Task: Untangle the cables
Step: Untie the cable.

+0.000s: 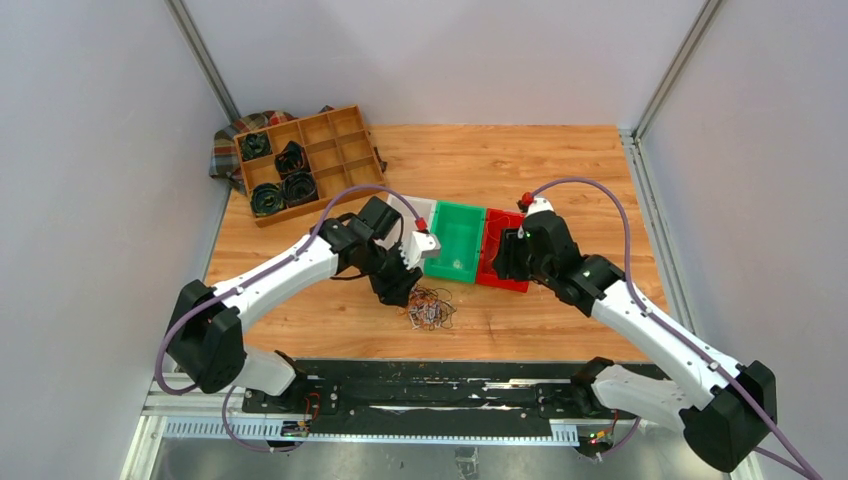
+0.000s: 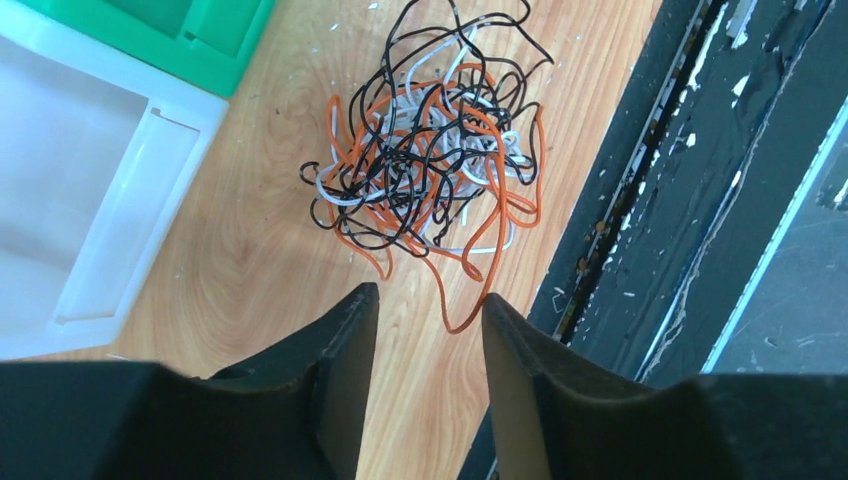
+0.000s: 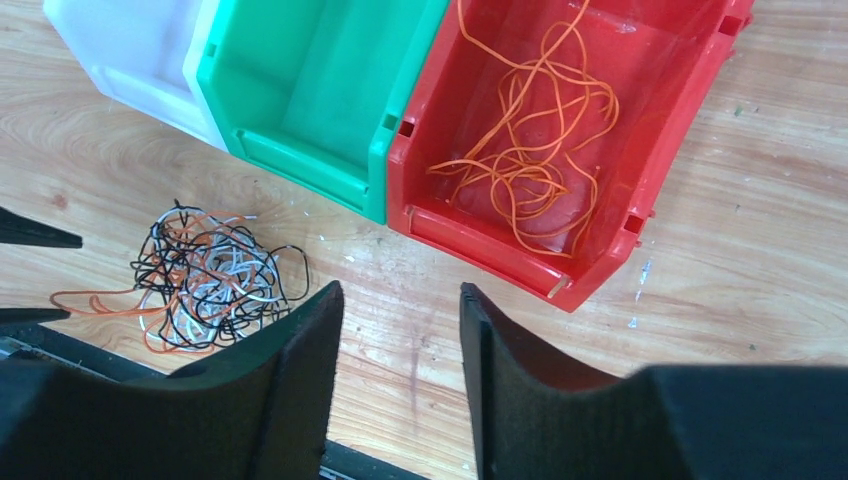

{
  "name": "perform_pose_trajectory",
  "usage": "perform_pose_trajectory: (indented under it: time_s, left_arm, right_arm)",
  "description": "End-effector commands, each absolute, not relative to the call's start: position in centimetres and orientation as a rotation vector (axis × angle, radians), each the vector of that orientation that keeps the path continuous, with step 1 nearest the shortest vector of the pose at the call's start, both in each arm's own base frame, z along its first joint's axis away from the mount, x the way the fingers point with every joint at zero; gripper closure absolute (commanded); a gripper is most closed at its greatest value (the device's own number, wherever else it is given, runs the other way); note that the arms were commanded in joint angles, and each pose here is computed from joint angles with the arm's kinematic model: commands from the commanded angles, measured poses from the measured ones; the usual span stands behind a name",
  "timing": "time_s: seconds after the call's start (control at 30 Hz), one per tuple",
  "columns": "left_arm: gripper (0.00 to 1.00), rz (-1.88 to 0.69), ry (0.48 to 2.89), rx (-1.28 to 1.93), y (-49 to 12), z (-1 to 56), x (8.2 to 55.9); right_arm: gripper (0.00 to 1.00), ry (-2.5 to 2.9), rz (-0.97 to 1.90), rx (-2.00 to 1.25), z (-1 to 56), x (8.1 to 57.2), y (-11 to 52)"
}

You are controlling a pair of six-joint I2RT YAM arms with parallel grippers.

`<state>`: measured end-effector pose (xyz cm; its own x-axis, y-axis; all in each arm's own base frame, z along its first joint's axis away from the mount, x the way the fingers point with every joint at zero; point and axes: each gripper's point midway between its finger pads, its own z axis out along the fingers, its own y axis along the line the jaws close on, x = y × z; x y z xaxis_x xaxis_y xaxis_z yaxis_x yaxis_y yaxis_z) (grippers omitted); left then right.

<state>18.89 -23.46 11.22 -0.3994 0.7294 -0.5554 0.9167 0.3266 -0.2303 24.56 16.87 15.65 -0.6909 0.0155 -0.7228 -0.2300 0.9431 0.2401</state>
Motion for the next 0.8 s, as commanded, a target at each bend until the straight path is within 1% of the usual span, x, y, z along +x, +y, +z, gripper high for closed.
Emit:
perform_pose_trajectory:
  time_s: [0.0,0.23,0.33,0.4,0.47,0.57,0.7,0.77]
  left_arm:
    - [0.58,-0.731,2.22,1.451,-24.1,10.6,19.4]
    - [0.77,-0.674,2.208,1.453,-23.5,10.6,19.7]
    - [0.85,-0.619,2.189,1.441,-23.0,11.4,20.2]
    - [0.89,-0.595,2.17,1.44,-22.6,12.5,20.3]
    - [0.94,-0.572,2.143,1.437,-22.3,13.9,20.3]
    - [0.98,-0.539,2.104,1.434,-21.6,16.2,20.1]
    - [0.99,-0.512,2.041,1.439,-20.8,20.1,19.5]
    - [0.99,-0.495,2.013,1.452,-20.3,21.9,19.2]
  right_arm:
    - [0.56,2.263,0.413,-0.146,16.4,24.4,17.5]
    - [0.61,2.239,0.422,-0.149,16.8,24.0,17.6]
    - [0.64,2.225,0.434,-0.154,17.1,23.9,17.9]
    - [0.64,2.21,0.445,-0.16,17.4,23.9,18.3]
    - [0.61,2.183,0.471,-0.184,17.9,23.8,19.0]
    - [0.5,2.125,0.527,-0.233,19.3,23.7,20.6]
    - [0.35,2.0,0.677,-0.351,22.2,22.7,23.9]
    - [0.31,1.917,0.751,-0.423,23.8,21.9,25.7]
